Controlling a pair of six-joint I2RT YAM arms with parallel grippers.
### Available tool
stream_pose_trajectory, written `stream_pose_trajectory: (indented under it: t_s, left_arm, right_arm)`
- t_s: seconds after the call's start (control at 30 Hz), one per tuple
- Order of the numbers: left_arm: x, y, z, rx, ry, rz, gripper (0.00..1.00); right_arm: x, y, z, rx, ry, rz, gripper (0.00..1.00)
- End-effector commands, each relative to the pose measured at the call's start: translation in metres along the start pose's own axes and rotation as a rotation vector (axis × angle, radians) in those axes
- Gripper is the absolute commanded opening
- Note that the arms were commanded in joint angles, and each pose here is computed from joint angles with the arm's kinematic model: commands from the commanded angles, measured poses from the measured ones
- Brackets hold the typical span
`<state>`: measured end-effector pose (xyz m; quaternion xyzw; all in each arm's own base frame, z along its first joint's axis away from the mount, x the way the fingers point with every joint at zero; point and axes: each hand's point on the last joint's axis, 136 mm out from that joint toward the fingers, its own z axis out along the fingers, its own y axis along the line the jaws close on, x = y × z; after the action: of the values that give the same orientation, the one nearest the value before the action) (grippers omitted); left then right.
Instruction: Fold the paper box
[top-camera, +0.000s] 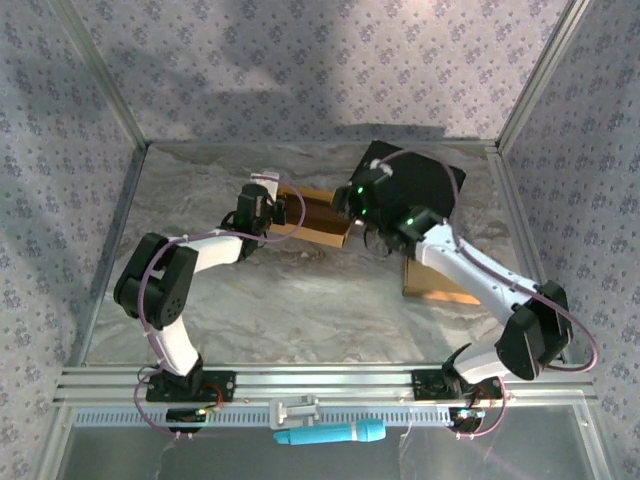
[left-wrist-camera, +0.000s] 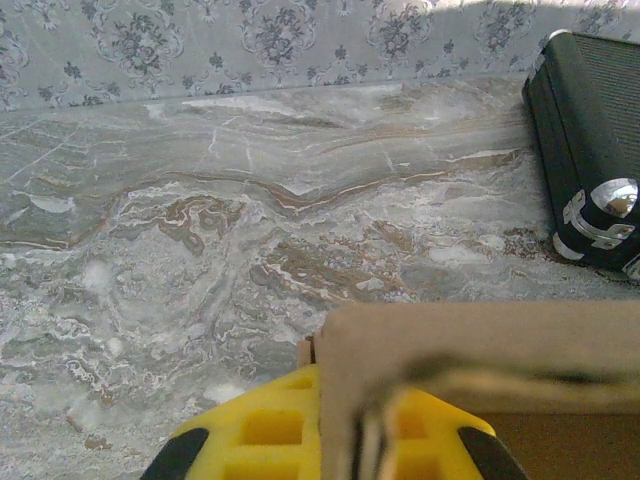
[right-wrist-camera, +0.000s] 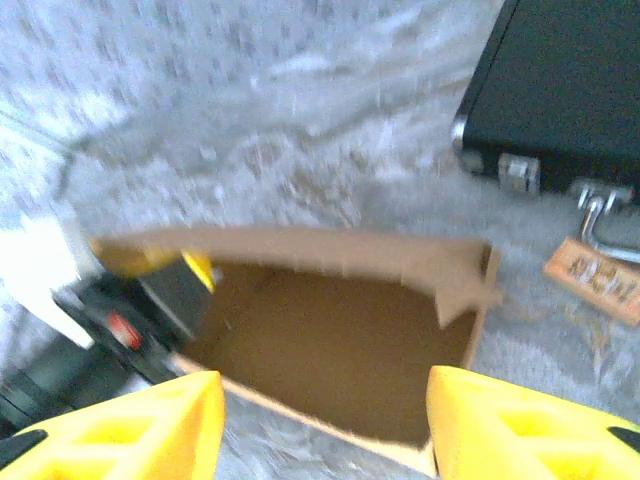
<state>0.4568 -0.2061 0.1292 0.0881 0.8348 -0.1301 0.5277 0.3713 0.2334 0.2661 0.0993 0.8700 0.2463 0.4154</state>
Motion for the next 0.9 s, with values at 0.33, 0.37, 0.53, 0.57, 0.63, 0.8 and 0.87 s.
stream_pose_trajectory:
  t_s: [0.33, 0.37, 0.53, 0.57, 0.63, 0.8, 0.87]
  left_arm:
    - [0.055, -0.006, -0.015, 0.045, 0.191, 0.019, 0.01]
    - [0.056, -0.006, -0.017, 0.048, 0.195, 0.019, 0.01]
    - [0.059, -0.007, -0.024, 0.055, 0.208, 0.009, 0.02]
    - [0.058, -0.007, -0.025, 0.055, 0.209, 0.006, 0.02]
    - [0.059, -0.009, -0.026, 0.059, 0.214, 0.005, 0.02]
    - [0.059, -0.013, -0.027, 0.065, 0.22, 0.007, 0.02]
    - [0.061, -0.014, -0.027, 0.063, 0.227, 0.006, 0.02]
  right_arm:
    - [-0.021, -0.075, 0.043, 0.153, 0.46, 0.399, 0.53]
    - [-0.018, -0.072, 0.051, 0.146, 0.492, 0.408, 0.53]
    - [0.011, -0.062, 0.084, 0.132, 0.626, 0.437, 0.53]
    - [0.019, -0.061, 0.089, 0.134, 0.652, 0.445, 0.54]
    - [0.029, -0.062, 0.096, 0.135, 0.676, 0.456, 0.54]
    - [0.048, -0.055, 0.104, 0.114, 0.738, 0.496, 0.53]
    - [0.057, -0.054, 0.1, 0.127, 0.767, 0.489, 0.52]
